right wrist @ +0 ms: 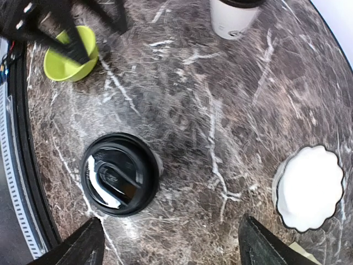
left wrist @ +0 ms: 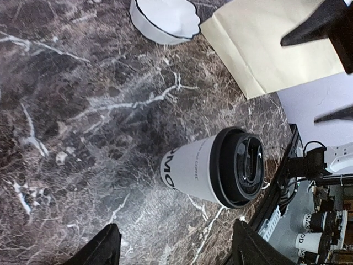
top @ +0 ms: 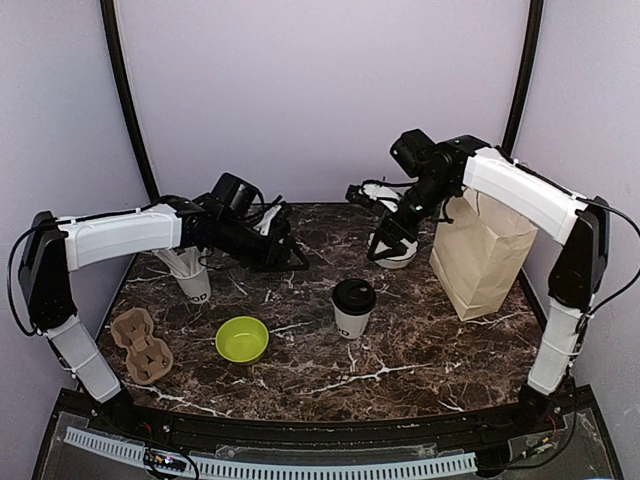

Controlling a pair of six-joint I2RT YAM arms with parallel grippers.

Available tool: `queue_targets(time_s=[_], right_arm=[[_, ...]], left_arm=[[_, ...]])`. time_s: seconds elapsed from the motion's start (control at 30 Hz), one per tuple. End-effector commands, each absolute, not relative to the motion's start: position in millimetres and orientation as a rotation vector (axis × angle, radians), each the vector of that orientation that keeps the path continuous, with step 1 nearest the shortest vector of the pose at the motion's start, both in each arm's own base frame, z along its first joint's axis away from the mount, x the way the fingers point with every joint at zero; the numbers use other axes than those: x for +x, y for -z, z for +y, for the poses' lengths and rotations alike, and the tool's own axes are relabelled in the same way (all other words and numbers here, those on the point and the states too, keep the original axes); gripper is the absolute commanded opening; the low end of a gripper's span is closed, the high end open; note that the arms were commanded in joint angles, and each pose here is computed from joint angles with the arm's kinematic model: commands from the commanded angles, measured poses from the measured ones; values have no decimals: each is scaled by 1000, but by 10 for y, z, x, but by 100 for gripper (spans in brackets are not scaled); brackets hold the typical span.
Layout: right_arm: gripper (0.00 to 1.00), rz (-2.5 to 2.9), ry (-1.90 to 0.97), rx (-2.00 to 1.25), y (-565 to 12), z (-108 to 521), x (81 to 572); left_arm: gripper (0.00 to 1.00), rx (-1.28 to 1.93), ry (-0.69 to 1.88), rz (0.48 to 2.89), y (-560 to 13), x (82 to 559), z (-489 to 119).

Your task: Pack the takeout coffee

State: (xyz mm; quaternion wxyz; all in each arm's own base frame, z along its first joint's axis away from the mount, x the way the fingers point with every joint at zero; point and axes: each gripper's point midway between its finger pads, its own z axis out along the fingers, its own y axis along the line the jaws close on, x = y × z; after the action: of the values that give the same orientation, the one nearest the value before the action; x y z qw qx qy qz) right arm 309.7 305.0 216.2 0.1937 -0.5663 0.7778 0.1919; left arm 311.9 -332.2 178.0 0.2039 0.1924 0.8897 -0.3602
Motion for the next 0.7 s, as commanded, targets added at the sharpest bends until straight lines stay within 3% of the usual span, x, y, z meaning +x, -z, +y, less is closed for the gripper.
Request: queue_targets(time_s=[0.0, 0.2, 0.67], right_arm=[[73, 2300, -815, -1318, -2025, 2994, 3299], [49, 2448, -905, -1237, -1640, 2953, 3205], [46, 2603, -1037, -1230, -1261, 2907, 2936]], left_arm=[[71, 535, 1179, 2547, -1786, 2948, -3536], [69, 531, 1247, 2598, -1669, 2884, -3638], [62, 593, 1336, 2617, -1559, 2787, -3872]])
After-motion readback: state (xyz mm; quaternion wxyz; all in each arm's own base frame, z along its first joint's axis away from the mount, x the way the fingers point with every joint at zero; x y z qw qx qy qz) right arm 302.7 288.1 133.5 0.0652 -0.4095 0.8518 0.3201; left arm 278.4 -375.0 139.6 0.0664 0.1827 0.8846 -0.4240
